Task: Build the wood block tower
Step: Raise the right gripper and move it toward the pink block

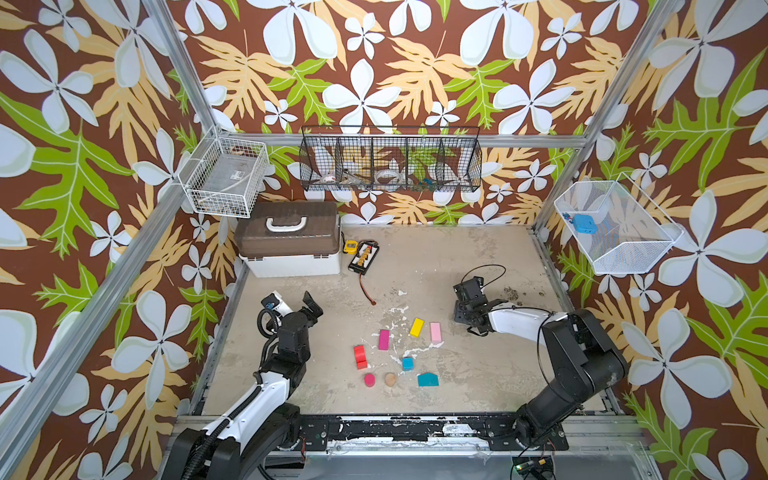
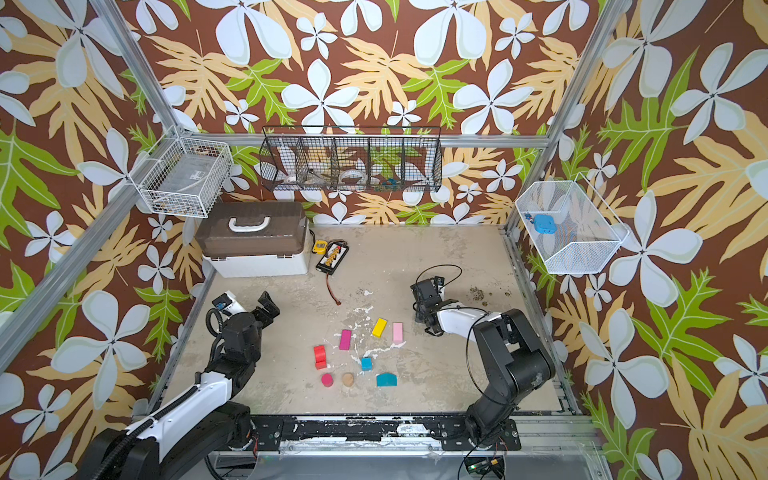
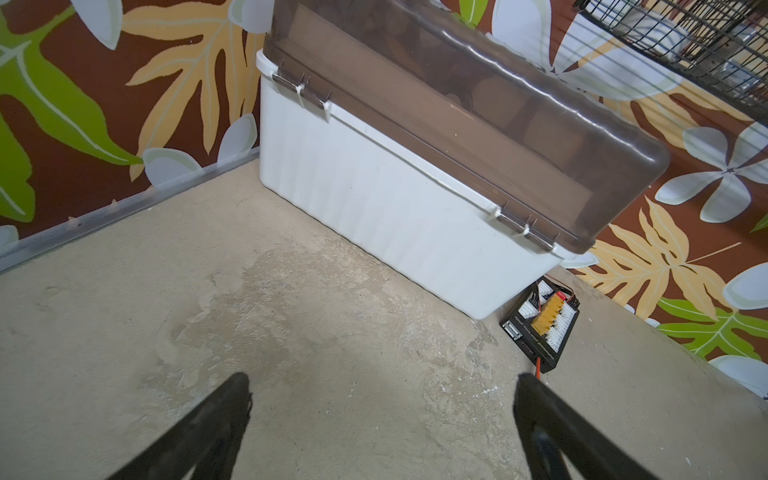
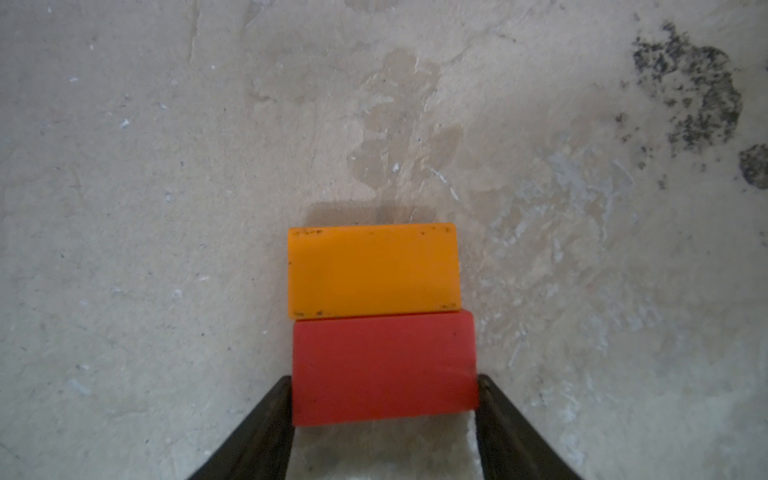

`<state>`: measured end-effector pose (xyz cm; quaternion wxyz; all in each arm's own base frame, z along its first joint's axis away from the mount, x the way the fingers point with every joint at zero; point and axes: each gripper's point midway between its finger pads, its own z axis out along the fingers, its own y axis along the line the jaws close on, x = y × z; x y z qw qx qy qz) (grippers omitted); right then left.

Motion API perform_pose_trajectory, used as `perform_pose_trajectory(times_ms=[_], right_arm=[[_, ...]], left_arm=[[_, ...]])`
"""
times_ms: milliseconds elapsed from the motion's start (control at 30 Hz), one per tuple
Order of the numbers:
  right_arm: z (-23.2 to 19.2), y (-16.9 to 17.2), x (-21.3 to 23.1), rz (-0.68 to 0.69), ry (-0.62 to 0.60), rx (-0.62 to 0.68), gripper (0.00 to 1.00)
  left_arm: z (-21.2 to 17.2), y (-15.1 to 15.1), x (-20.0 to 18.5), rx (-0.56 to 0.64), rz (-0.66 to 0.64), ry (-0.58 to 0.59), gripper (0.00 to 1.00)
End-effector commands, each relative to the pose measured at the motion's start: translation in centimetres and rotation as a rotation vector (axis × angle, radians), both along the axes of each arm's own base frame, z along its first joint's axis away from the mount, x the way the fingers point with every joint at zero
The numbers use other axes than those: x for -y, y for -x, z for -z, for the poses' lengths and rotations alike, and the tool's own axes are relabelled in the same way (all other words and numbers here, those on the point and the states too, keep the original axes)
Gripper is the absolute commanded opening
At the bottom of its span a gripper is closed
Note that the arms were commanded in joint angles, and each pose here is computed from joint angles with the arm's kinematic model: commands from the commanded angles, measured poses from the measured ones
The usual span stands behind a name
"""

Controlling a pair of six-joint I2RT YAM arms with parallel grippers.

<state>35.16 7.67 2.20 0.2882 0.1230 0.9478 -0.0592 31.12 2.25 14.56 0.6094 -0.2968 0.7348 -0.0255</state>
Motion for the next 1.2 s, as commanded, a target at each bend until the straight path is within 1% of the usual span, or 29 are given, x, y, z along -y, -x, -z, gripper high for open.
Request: perform_pose_trajectory(times_ms=[0,333,367,467,567,667,733,800,867,1000,1100,1167], right_arm=[[0.2,0.1,-0.1,-0.008,0.001,-0.011,0.68],[0.0,0.2,-0.2,-0.015,-0.005,-0.009,0.68],[0.0,0.2,-0.2,-0.017,-0.008,-0.004,0.69],[-1.1,0.1,0.2,0.000,-0.002,0.035,0.79],[-3.3,-0.4,0.1,0.016,-0.025,0.088,0.82],[-5.8,-0.6,-1.1,0.019,-0.121,0.138,0.83],[-7.9,-0.5,-2.7,-0.004,-0.188,0.189,0.86],[-10.3,0.0,-4.9,-0.042,-0.215,0.250,0.93],[-12.0,0.5,-7.0,-0.080,-0.240,0.286,0.96],[-14.3,1.2,-10.1,-0.137,-0.326,0.297,0.96],[-15.4,2.4,-10.2,-0.098,-0.337,0.307,0.97],[-16.5,3.4,-10.6,-0.096,-0.342,0.332,0.98]], left_arm=[[-0.7,-0.2,0.0,0.030,0.001,0.000,1.00],[-0.7,-0.2,0.0,0.030,0.001,-0.001,1.00],[-0.7,-0.2,0.0,0.030,0.000,0.000,1.00],[-0.6,-0.2,0.0,0.028,0.001,0.000,1.00],[-0.7,-0.1,0.1,0.033,0.006,0.001,1.00],[-0.8,0.0,0.3,0.044,0.022,0.001,1.00],[-0.8,0.1,0.6,0.051,0.046,0.001,1.00],[-0.9,0.1,1.1,0.065,0.081,0.001,1.00],[-1.0,0.2,1.4,0.075,0.097,0.001,1.00],[-1.1,0.0,2.0,0.076,0.133,-0.001,1.00],[-0.9,-0.1,2.3,0.069,0.152,-0.001,1.00],[-0.9,-0.2,2.5,0.066,0.166,-0.003,1.00]])
